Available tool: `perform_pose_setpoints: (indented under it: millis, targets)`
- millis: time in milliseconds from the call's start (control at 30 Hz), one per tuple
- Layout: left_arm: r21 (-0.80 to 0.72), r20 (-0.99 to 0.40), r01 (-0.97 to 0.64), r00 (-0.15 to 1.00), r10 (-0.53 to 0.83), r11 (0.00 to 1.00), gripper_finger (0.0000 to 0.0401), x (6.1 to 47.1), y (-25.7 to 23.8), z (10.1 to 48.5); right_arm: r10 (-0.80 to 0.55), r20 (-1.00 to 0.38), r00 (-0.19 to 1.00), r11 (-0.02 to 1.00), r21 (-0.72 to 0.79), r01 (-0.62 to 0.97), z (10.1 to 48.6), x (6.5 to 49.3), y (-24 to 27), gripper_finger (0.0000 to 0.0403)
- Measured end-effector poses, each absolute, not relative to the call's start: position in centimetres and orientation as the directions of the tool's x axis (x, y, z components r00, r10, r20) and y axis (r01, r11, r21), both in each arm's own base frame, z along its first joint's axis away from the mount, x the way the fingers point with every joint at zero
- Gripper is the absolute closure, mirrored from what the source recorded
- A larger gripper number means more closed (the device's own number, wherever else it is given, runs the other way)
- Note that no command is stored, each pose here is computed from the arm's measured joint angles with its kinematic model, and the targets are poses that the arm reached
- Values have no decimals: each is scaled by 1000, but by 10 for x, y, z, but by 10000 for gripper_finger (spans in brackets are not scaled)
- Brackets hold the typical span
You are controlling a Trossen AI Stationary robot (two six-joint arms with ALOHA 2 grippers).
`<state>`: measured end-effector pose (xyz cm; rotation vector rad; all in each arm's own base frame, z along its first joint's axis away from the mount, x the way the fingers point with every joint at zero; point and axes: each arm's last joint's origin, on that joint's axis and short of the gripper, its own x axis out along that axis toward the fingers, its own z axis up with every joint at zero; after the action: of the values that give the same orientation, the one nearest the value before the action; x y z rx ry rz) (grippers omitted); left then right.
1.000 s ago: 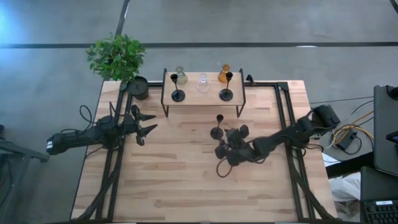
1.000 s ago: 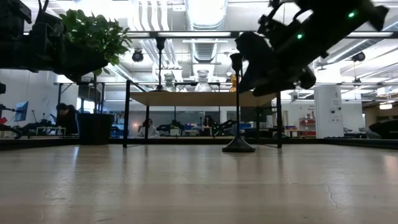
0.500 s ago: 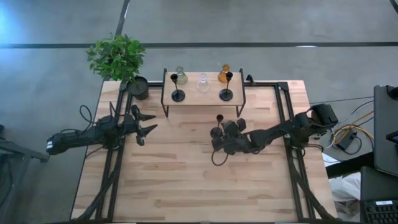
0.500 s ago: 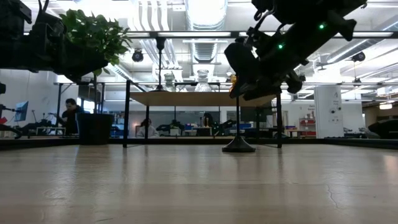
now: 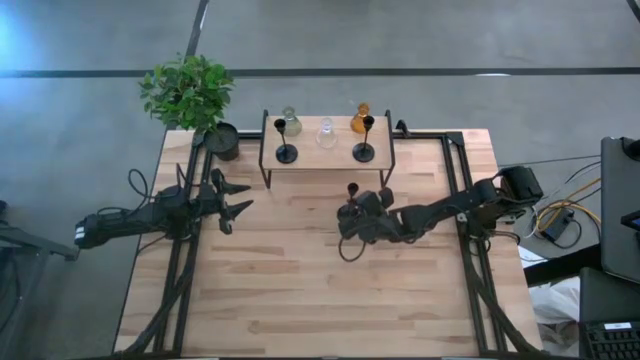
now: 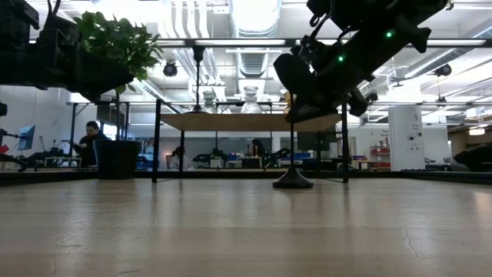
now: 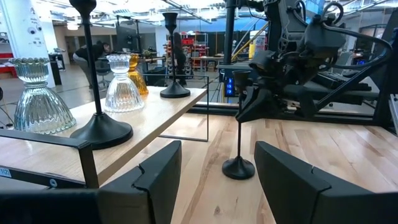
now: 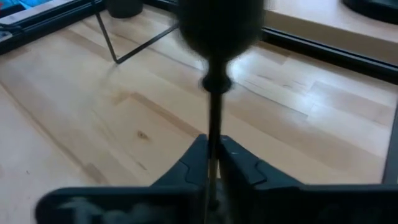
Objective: Pick & Place candle stick holders
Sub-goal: Put the black candle holder on the shelf aligned with the transparent candle holder
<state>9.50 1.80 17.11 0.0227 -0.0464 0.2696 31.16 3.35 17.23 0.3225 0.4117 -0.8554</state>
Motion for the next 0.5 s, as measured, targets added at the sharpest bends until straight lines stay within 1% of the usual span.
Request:
perform_pose_setpoints:
  millis: [67, 267, 500]
  targets:
    - [16, 49, -267, 963, 266, 964, 192, 95, 18, 171, -657, -474, 586, 617, 107, 779, 172, 312, 33, 386]
    - [16, 48, -267, 963, 266, 964, 192, 95, 18, 171, -637, -481, 603, 639, 108, 762, 175, 311, 34, 392]
    - [16, 48, -267, 963, 266, 964, 192, 95, 18, 171, -589, -448, 673, 677, 181, 713, 206, 303, 31, 393]
